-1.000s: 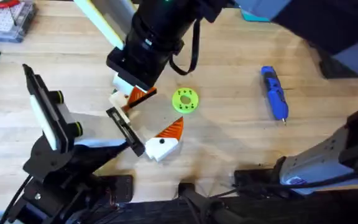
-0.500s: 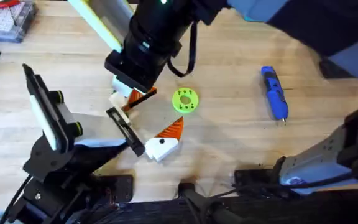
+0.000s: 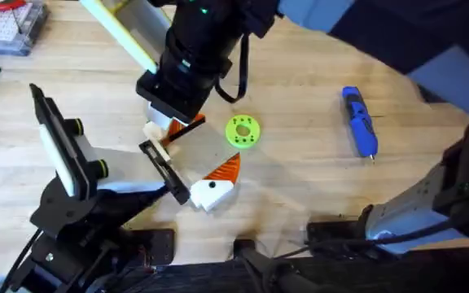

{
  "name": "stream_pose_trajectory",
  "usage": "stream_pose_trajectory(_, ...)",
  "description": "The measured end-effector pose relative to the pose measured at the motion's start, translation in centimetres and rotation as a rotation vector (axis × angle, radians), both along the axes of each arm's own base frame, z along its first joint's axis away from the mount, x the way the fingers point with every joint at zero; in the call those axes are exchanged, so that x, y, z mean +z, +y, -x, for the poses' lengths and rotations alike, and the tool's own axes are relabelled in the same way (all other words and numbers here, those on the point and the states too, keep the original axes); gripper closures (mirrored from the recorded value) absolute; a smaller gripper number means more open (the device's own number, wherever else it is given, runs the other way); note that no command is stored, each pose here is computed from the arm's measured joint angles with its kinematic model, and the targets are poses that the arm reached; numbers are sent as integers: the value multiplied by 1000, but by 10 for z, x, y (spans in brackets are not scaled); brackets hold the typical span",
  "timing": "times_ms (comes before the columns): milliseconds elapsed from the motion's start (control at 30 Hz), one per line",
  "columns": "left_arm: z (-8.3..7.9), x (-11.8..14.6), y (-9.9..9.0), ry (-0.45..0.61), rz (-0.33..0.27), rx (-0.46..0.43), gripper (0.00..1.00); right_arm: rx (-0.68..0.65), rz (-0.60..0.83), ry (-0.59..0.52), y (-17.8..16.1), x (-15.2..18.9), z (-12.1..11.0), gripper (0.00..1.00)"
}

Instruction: Pick up the gripper from the table and insert it into the empty holder that is missing its gripper. Then pick up a screw, insert it into the mounting hole, and use the screwdriver to tighten it. Finally, clean up the table by picking up the vegetable and placing it into the bucket.

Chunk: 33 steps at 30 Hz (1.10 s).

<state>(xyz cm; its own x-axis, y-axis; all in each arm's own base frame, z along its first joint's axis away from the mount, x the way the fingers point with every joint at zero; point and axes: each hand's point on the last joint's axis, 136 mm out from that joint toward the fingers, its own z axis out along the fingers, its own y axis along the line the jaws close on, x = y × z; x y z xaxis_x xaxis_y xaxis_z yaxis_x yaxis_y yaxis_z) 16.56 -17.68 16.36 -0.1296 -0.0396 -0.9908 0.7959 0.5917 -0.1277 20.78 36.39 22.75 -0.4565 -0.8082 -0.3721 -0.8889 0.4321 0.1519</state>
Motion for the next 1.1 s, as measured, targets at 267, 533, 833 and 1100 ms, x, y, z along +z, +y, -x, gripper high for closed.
stream_pose_trajectory(267,0,0,0,3,2,1,10,7,31,22,5,-15,0,992)
stream_pose_trajectory(533,0,0,0,4,2,1,10,7,30,22,5,-15,1,741)
stream_pose_trajectory(833,-1,0,1,8,6,7,9,-37,45,-1,-7,-14,-17,12)
stream_pose_trajectory(1100,-1,0,1,8,6,7,10,-178,-2,-51,-54,20,-54,12)
